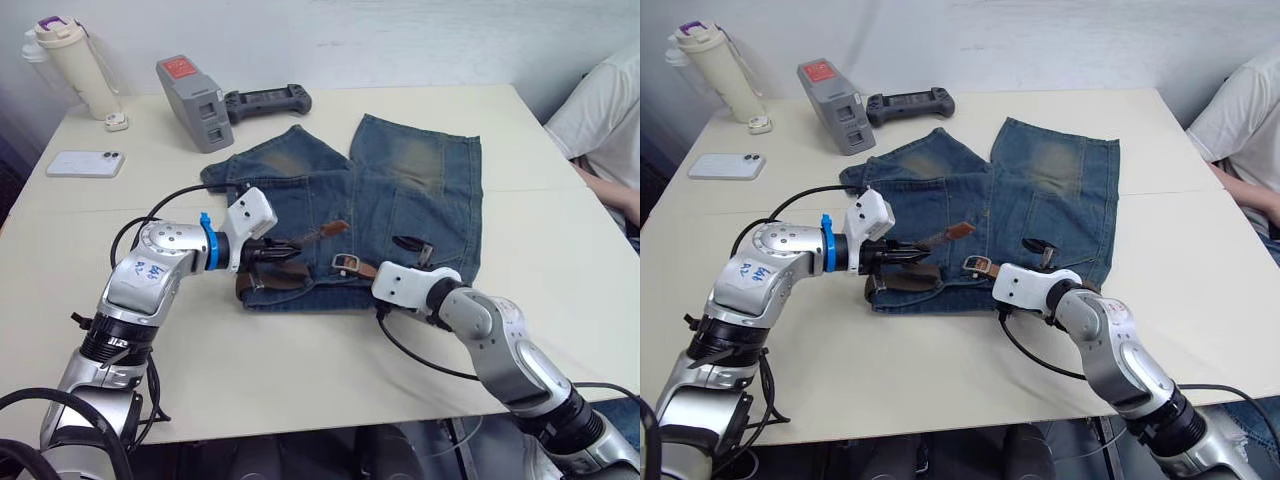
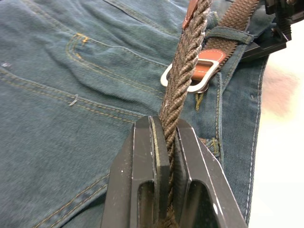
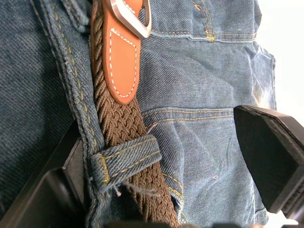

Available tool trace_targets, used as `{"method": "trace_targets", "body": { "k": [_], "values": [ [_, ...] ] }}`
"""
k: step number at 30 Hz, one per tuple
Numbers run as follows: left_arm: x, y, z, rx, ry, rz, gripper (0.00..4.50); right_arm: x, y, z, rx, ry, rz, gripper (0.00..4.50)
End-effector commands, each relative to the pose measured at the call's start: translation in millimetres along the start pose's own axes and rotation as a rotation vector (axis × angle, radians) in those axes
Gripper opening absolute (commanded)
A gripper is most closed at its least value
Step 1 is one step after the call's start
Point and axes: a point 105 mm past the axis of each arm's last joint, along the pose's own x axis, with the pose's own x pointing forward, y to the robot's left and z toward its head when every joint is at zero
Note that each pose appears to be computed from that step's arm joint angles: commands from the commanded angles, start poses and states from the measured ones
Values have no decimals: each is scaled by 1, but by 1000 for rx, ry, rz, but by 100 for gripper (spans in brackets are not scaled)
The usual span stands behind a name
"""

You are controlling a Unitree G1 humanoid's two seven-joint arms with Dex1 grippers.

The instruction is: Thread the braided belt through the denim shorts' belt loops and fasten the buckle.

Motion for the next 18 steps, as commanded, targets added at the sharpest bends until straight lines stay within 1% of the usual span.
{"method": "trace_targets", "body": {
  "k": [1,2,3,5,8,9,11,12,13,16,18],
  "values": [
    [0,-1,4,27,-13,-1,0,0,4,4,-1,-20,-2,441],
    [0,0,4,27,-12,-1,0,0,4,5,0,-27,-7,441],
    [0,0,3,24,-12,3,0,1,4,10,-3,-48,-6,420],
    [0,1,2,22,-10,9,0,1,4,19,-12,-95,-6,359],
    [0,3,1,18,-11,17,0,2,8,23,-24,-123,8,218],
    [0,3,0,17,-11,19,0,3,9,24,-18,-132,6,162],
    [1,4,0,17,-11,21,0,4,13,24,-18,-136,18,81],
    [1,4,0,16,-11,22,0,5,14,24,-18,-135,25,22],
    [1,4,0,16,-12,24,0,5,14,23,-15,-133,22,1],
    [0,5,0,17,-12,27,0,5,12,21,5,-129,9,1],
    [-1,6,0,17,-12,31,0,4,5,18,44,-124,-7,1]
  ]
}}
